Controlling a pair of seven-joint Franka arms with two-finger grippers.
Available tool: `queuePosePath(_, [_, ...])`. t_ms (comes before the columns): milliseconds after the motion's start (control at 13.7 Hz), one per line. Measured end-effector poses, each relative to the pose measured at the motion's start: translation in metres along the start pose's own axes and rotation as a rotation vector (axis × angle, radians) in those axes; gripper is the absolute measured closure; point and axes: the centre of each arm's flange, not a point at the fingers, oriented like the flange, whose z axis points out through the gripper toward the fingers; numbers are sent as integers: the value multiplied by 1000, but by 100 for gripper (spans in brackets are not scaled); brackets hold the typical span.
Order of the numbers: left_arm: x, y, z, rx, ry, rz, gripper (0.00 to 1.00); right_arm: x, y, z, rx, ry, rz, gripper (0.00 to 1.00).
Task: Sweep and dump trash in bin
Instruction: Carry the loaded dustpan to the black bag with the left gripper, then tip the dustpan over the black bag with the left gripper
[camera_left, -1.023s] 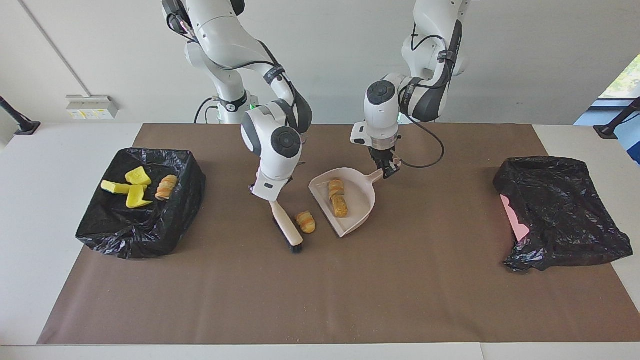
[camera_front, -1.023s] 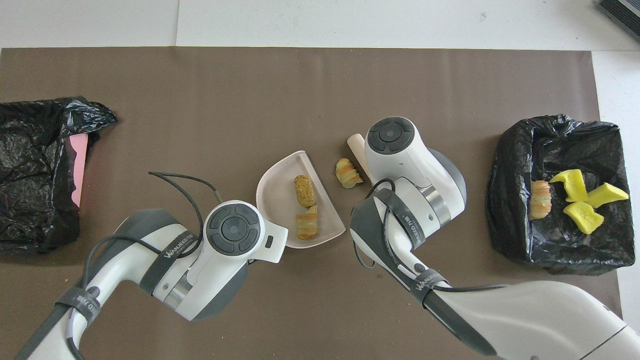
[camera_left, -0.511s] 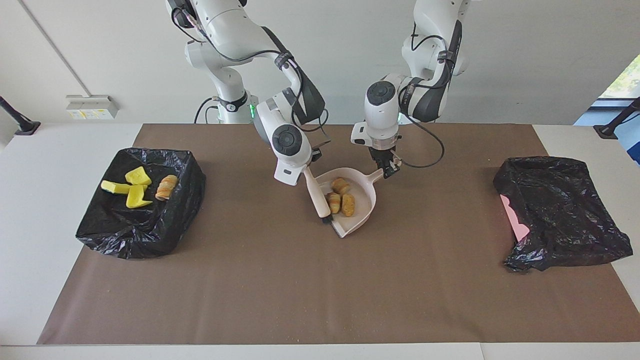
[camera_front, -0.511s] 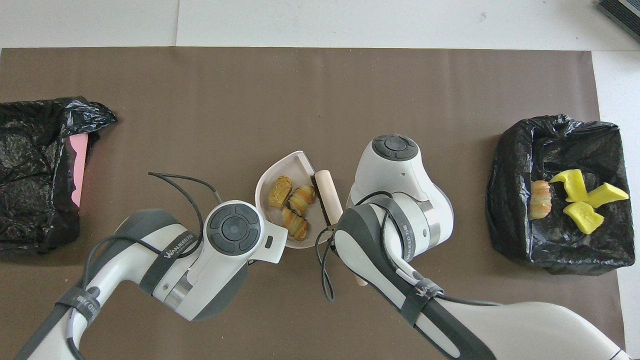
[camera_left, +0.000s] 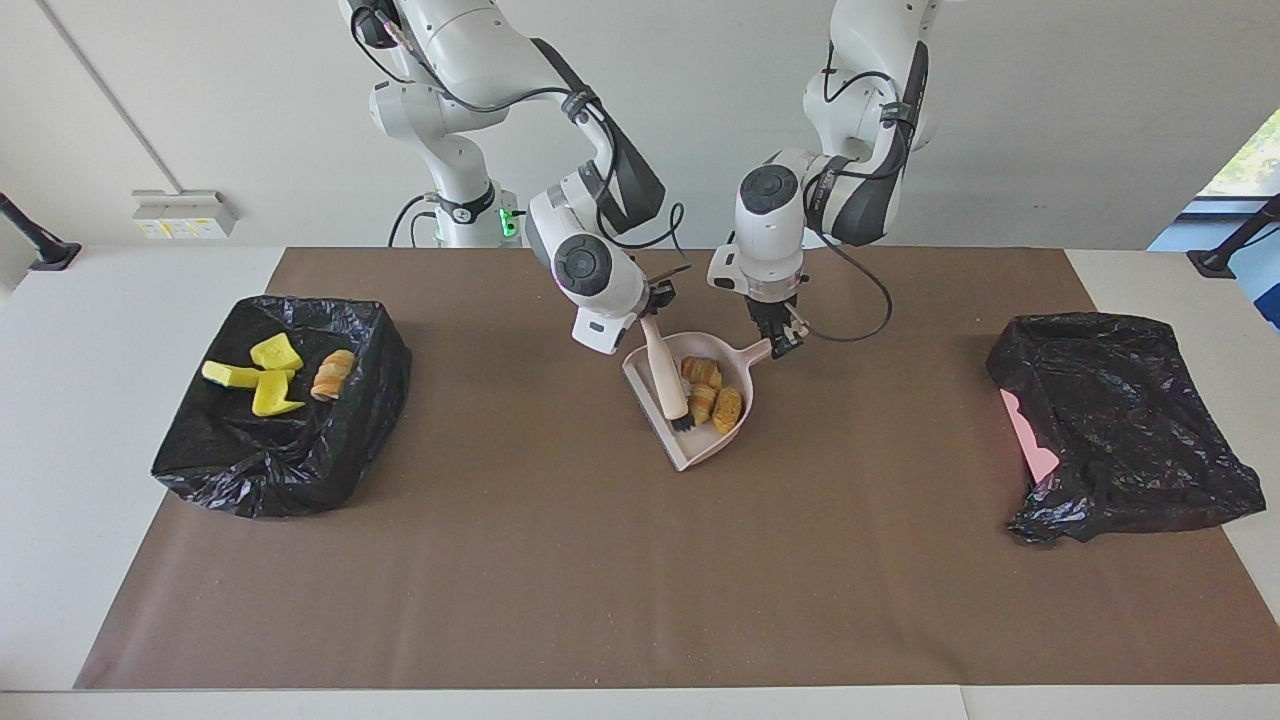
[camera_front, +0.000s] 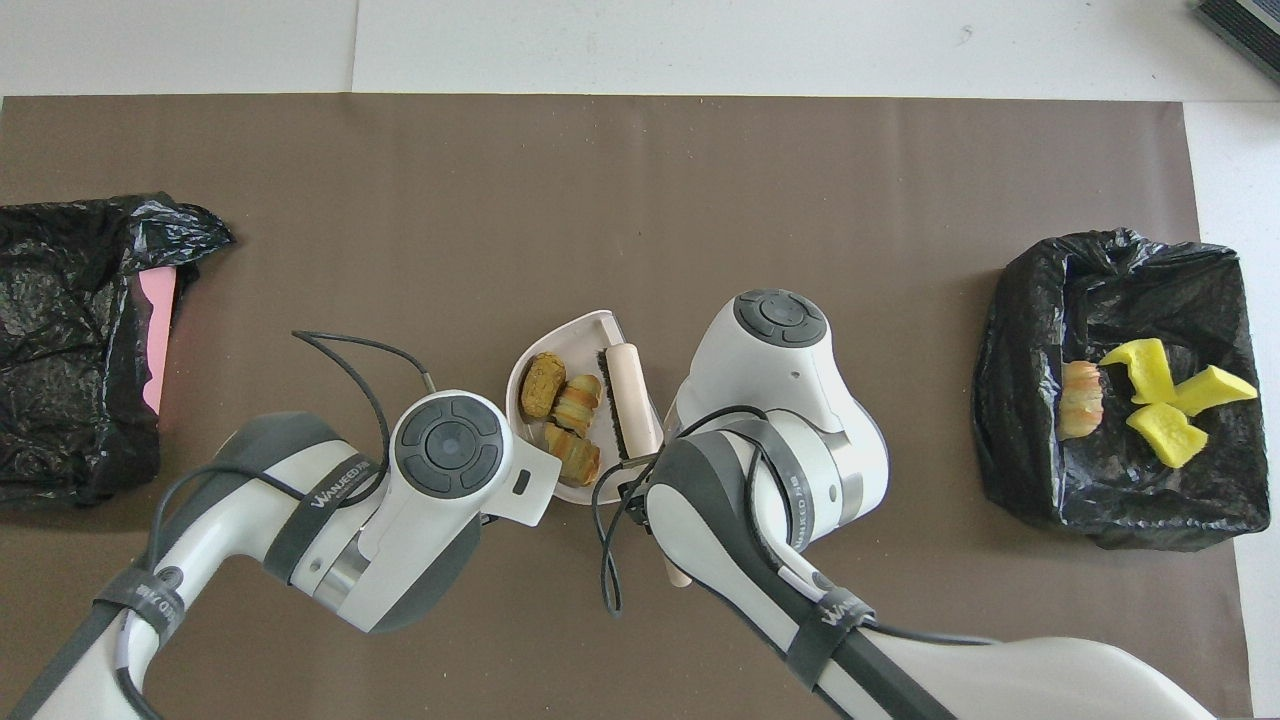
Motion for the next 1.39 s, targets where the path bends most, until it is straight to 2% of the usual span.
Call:
queuePosePath(438, [-40,-38,-5,-28,-18,78,69,-68,-1,-74,-89,41,299,73])
queuePosePath(658, [-92,-74,-27,-21,1,43,69,-109,-57,-37,-141,102,314,73])
queuePosePath(804, [-146,-101,-44,-13,17,21,69,-133,-72,3,-187,100,282,73])
queuePosePath(1023, [-239,-138,-66,20,43,-37,69,-141,-55,55,-224,81,274,73])
queuePosePath(1242, [-343,-172,-79,38,44,-213,69,-144,-46,71,-190,38,298,73])
queuePosePath(1388, [-405,-183,-81,50,38,-245,69,-145,-48,80,-175,45,298,73])
